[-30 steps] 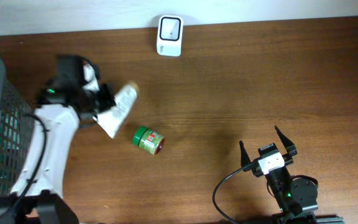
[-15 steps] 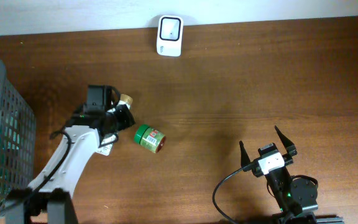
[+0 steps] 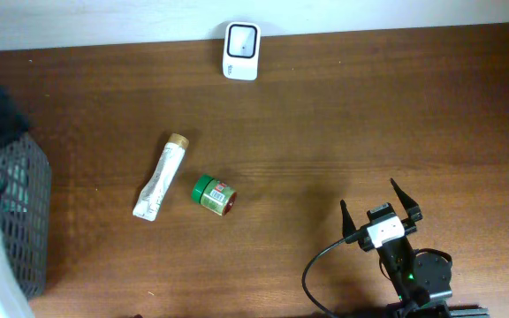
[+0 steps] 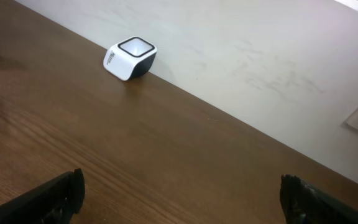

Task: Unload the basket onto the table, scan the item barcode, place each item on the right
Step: 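Place the white tube on the table beside the green jar, then grasp the green 3M glove pack in the basket with the left gripper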

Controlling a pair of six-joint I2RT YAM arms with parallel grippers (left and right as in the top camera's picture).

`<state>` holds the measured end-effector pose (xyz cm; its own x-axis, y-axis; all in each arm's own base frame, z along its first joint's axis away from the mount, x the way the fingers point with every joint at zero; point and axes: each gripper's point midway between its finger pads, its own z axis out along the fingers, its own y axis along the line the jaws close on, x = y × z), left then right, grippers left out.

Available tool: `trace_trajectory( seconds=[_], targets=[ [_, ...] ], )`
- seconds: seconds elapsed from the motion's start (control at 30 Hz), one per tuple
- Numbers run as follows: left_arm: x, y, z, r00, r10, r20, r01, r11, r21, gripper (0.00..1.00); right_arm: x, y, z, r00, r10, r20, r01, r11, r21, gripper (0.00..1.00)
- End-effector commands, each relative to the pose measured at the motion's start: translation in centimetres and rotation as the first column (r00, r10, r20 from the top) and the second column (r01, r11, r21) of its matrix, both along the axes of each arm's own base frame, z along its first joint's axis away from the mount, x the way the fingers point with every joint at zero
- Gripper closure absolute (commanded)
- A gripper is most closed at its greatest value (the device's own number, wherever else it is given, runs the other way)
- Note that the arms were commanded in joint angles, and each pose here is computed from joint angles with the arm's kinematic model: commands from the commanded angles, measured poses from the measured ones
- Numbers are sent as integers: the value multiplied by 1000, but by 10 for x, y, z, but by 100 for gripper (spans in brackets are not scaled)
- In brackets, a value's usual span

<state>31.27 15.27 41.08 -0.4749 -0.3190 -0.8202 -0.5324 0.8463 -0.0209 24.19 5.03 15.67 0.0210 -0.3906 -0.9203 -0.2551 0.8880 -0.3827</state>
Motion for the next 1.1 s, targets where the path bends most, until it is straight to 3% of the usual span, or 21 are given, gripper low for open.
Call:
trace_trajectory(
  seconds=[0.0, 0.17, 0.27, 0.33, 0.47, 0.57, 0.73, 0.93, 1.03, 1.07],
  targets=[
    [-41, 75, -10, 962, 265, -72, -260, 963, 68, 18, -1, 3, -2, 1000, 17, -4, -17, 1000, -5, 2],
    [-73, 158, -80, 843, 489, -225, -509, 860, -36, 21, -1, 3, -2, 1000, 17, -4, -17, 1000, -5, 2],
    [-74, 177, -132, 801, 485, -351, -542, 836, -83, 23, -1, 3, -2, 1000, 17, -4, -17, 1000, -5, 2],
    [-72, 181, -190, 764, 409, -499, -524, 844, -110, 27, -1, 3, -2, 1000, 17, -4, -17, 1000, -5, 2],
    [-78, 182, -252, 704, 350, -618, -521, 846, -115, 30, -1, 3, -2, 1000, 17, -4, -17, 1000, -5, 2],
    [-78, 182, -284, 695, 298, -654, -486, 866, -121, 30, -1, 3, -2, 1000, 17, -4, -17, 1000, -5, 2],
    [-53, 165, -336, 775, 54, -630, -266, 931, -248, 27, -1, 3, -2, 1000, 17, -4, -17, 1000, -5, 2],
    [-59, 164, -371, 727, 6, -686, -258, 929, -266, 25, -1, 3, -2, 1000, 17, -4, -17, 1000, -5, 2],
    [-77, 170, -385, 650, 38, -759, -298, 932, -209, 35, -1, 3, -2, 1000, 17, -4, -17, 1000, -5, 2],
    [-78, 170, -386, 642, 41, -765, -301, 932, -202, 43, -1, 3, -2, 1000, 17, -4, -17, 1000, -5, 2]
  ],
)
